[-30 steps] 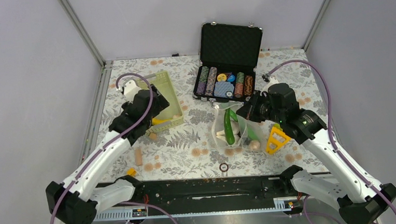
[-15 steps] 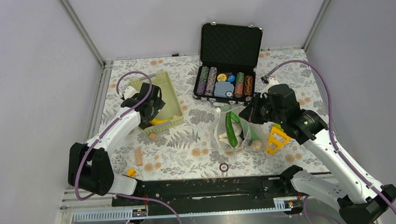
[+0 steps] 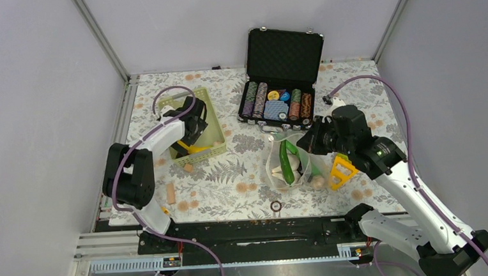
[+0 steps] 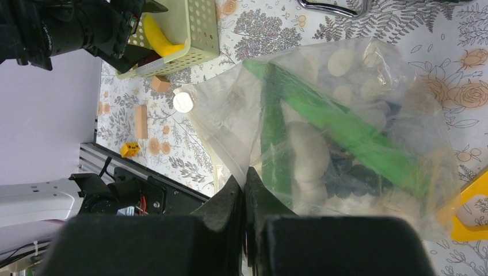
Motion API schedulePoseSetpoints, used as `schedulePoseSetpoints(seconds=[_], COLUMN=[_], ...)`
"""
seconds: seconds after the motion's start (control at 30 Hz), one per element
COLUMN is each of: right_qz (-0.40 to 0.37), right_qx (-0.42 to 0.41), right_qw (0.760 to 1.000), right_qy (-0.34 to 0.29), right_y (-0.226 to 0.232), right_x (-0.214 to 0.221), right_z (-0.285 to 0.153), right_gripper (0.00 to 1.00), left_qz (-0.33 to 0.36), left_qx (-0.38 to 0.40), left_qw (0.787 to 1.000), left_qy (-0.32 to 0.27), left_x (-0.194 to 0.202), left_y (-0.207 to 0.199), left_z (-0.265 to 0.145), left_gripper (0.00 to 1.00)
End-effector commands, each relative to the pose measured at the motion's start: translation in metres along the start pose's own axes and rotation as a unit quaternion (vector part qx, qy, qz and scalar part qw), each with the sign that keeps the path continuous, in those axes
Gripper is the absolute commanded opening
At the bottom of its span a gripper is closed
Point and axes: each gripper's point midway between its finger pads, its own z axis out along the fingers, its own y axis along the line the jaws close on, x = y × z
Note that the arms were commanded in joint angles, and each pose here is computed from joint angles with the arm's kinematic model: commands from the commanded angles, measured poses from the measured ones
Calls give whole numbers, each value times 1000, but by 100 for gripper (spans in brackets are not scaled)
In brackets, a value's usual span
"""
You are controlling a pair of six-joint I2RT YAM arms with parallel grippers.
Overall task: Place the food in the zip-top bag and seal the zipper
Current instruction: Pick up the fake fruit from the bin.
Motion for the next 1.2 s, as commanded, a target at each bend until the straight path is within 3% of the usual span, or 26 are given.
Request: schedulePoseSetpoints(seconds=[0.0,0.2,0.37,0.83,1.07,1.17], right_qz=[-13,-12,-14,-13,-13,-14], right_qx=[-2,1,5,23,33,29], right_qw=[1000,1000,1000,999,999,999], right_qy=[-28,-25,-26,-30,-35,-40], right_y=[3,2,0,-8,-13,-11], right_x=[-14,-15,-17,-18,-18,-21], right_z=[-7,-5,-3,0,-1,-4], right_gripper=[3,2,2,2,2,2], left_qz=[-8,-9,-10,-1,-21,-21], left_qx=[-3,-15,-13,14,63,105], left_qw=[1000,1000,1000,1000,998,992], left_qy=[6,15,11,21,-22,-61], left_x=[-1,7,6,5,-29,-55], left_y=[-10,-10,-15,-30,-42,-50], left_z=[10,22,29,24,-15,-46], left_gripper=[99,98,91,19,0,0])
